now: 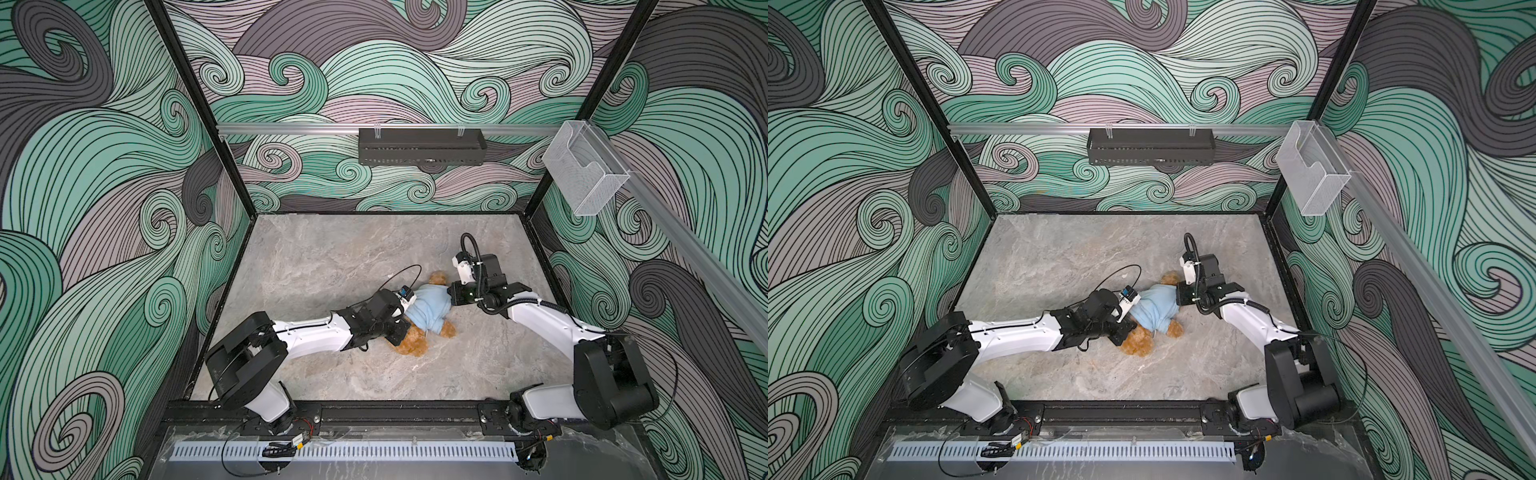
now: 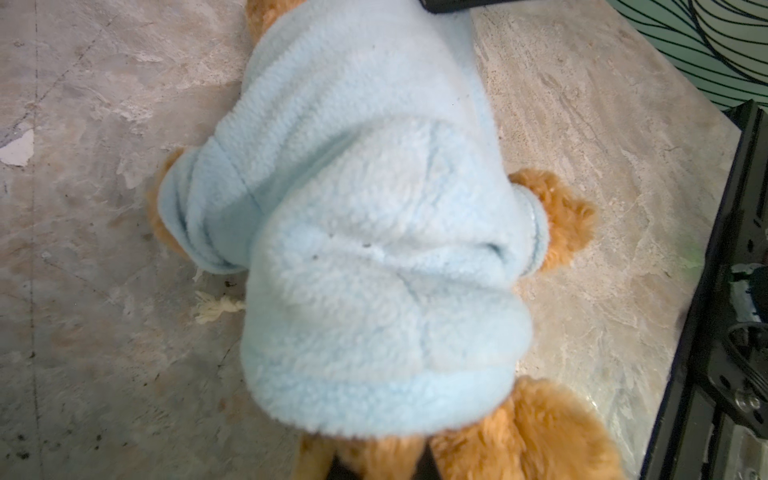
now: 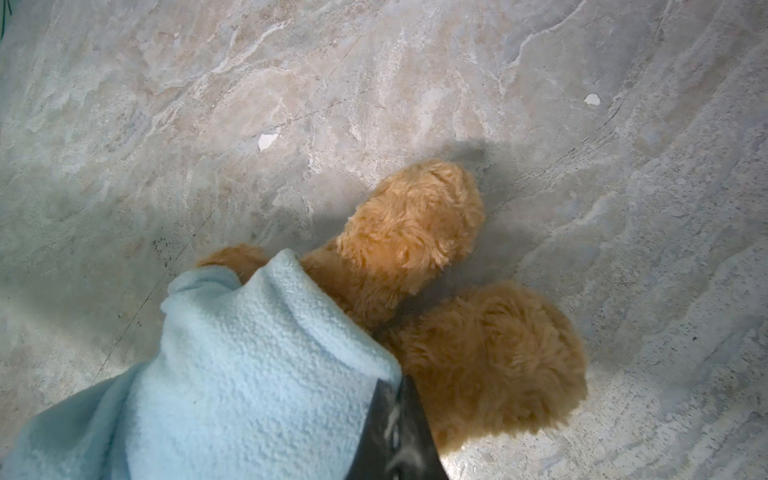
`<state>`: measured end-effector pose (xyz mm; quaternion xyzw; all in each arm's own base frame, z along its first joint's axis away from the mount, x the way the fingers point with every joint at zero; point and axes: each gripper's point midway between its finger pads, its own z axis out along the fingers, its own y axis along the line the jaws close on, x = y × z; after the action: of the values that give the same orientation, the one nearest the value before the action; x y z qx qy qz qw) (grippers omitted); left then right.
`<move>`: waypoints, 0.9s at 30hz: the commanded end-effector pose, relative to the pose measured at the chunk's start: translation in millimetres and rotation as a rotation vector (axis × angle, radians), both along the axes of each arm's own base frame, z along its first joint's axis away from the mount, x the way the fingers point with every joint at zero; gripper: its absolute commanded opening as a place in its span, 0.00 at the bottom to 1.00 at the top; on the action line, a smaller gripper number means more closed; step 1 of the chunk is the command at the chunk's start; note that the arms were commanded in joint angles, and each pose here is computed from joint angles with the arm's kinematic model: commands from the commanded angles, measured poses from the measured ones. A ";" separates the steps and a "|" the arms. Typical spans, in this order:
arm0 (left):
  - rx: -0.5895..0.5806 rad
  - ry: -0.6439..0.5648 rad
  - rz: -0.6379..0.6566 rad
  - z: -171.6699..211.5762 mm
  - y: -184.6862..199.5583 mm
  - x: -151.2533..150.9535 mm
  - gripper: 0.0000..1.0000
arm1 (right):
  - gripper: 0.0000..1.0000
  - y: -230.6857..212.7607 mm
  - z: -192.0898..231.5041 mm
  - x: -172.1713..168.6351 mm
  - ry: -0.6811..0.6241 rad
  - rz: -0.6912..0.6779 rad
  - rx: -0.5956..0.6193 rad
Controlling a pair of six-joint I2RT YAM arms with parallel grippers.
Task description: Dress the teddy bear
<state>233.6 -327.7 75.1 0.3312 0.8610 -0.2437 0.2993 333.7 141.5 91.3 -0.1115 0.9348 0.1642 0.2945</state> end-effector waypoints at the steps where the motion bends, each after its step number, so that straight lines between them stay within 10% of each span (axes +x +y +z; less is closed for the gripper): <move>1: 0.126 0.066 -0.011 -25.8 29.0 -18.9 0.00 | 0.00 -28.4 4.5 22.2 -0.052 -0.099 -0.093; 20: -0.023 0.026 0.089 -1.5 52.2 -6.8 0.00 | 0.14 -34.0 -34.6 3.9 0.174 -0.067 -0.137; 27: -0.028 0.042 0.038 15.0 45.3 -8.6 0.00 | 0.37 -10.6 53.9 15.7 -0.171 -0.001 0.045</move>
<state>227.9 -282.7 78.8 0.2945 0.8706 -0.2525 0.3026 340.1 121.0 97.2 -0.0935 0.9418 0.1521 0.2848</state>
